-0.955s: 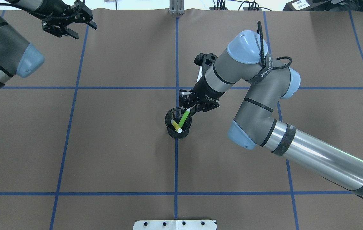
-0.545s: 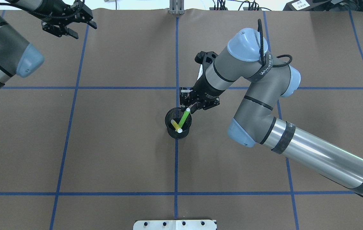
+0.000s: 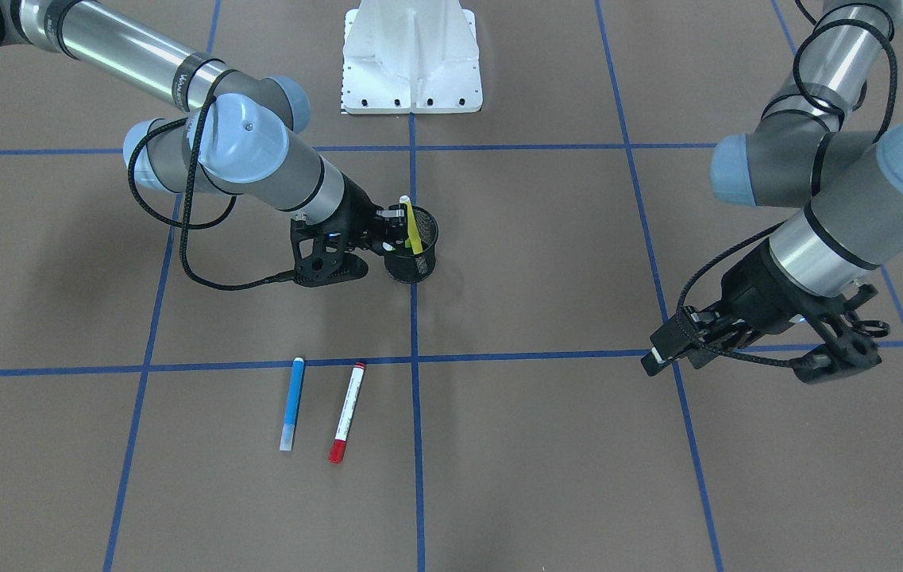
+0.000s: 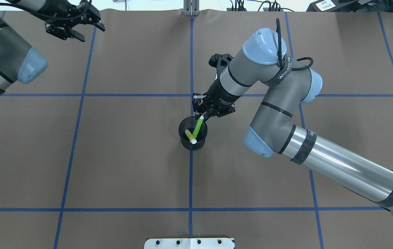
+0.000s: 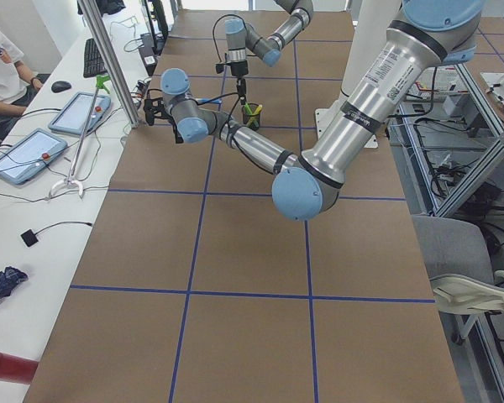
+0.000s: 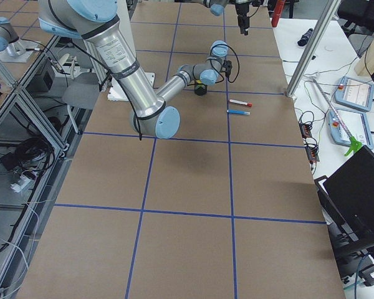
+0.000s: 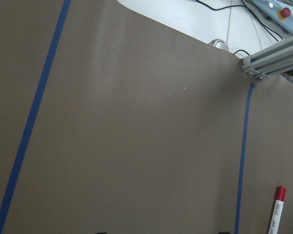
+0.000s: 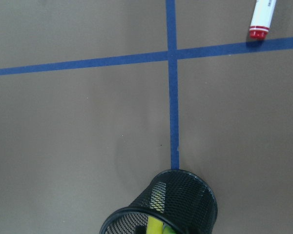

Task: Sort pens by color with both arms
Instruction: 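Lift the green marker out of the cup with the right gripper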

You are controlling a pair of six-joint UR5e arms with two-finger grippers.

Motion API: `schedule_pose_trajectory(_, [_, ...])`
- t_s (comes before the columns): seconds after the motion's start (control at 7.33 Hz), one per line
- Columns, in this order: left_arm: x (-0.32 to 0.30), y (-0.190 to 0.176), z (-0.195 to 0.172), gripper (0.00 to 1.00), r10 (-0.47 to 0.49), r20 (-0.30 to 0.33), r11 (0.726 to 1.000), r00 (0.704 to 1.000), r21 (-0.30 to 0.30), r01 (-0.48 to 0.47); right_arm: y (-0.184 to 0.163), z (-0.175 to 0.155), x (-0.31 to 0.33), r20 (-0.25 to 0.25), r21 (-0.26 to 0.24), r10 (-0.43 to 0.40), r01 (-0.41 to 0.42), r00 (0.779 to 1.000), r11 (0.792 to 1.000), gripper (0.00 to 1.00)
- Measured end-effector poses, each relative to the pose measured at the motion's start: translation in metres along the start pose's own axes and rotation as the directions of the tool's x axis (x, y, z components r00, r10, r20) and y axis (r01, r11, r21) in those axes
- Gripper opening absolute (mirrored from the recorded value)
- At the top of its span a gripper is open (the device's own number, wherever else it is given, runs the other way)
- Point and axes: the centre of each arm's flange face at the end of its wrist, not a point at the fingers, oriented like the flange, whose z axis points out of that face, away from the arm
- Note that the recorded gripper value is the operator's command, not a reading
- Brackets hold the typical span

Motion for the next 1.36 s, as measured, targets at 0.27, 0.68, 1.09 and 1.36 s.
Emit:
schedule_pose_trajectory(0.27, [0.0, 0.0, 0.0, 0.81, 0.0, 0.0, 1.0, 1.0, 0.0, 0.0, 0.001, 0.001, 0.001, -0.001, -0.003, 0.001, -0.001, 1.0, 1.0, 0.0])
schedule_pose_trajectory(0.68, [0.0, 0.0, 0.0, 0.81, -0.001, -0.001, 1.0, 1.0, 0.0, 0.001, -0.001, -0.033, -0.006, 0.035, -0.008, -0.005, 0.006, 0.999, 1.0, 0.0])
schedule_pose_trajectory(1.09, [0.004, 0.001, 0.0, 0.81, 0.002, -0.005, 1.0, 1.0, 0.0, -0.002, 0.001, -0.123, -0.014, 0.082, 0.078, -0.025, 0.019, 0.996, 0.997, 0.0])
schedule_pose_trajectory(1.36, [0.006, 0.001, 0.0, 0.81, 0.005, -0.007, 1.0, 1.0, 0.0, -0.005, -0.002, -0.162, -0.016, 0.074, 0.267, -0.06, 0.038, 0.995, 0.963, 0.0])
